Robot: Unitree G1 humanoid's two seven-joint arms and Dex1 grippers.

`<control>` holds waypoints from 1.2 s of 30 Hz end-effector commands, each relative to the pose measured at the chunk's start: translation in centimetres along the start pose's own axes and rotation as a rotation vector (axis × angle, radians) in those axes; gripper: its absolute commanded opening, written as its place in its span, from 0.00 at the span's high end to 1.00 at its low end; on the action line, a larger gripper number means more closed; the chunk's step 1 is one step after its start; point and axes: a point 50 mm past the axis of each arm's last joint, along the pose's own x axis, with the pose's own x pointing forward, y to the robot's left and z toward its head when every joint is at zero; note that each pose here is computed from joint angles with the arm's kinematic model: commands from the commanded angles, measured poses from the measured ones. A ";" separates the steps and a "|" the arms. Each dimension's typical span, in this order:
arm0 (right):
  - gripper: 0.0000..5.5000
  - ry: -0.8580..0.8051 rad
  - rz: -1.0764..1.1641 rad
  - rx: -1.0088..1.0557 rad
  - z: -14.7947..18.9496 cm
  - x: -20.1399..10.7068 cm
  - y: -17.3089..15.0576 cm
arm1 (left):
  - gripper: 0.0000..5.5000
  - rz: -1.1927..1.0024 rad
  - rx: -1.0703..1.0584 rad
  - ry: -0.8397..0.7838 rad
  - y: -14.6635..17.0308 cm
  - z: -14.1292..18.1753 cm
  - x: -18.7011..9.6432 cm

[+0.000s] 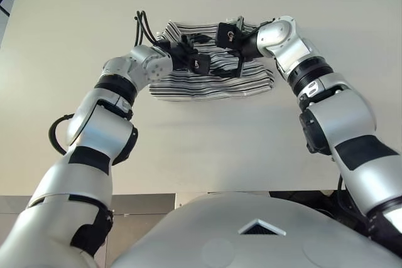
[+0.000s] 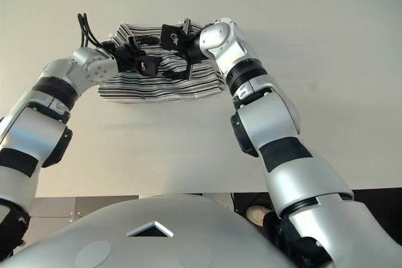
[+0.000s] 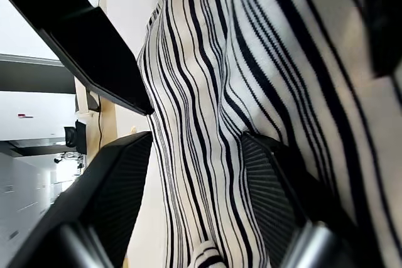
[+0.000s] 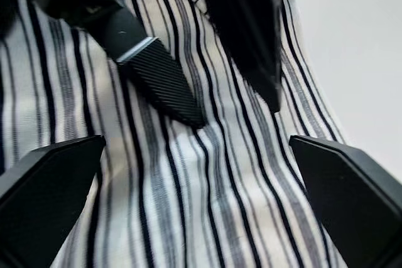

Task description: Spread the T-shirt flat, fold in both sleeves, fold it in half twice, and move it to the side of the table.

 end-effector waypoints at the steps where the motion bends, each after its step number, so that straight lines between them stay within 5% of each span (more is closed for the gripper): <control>1: 0.00 -0.010 -0.007 0.004 0.4 -0.2 -0.3 | 0.52 -0.138 -0.037 0.138 -3.5 -2.3 -1.4; 23: 0.00 -0.087 -0.092 0.045 3.1 -0.2 -1.6 | 0.52 -0.007 -0.218 -0.169 -0.5 0.0 -2.1; 36: 0.00 0.336 0.035 -0.466 -3.3 1.9 2.8 | 0.52 0.030 -0.191 -0.123 1.4 -1.2 -3.1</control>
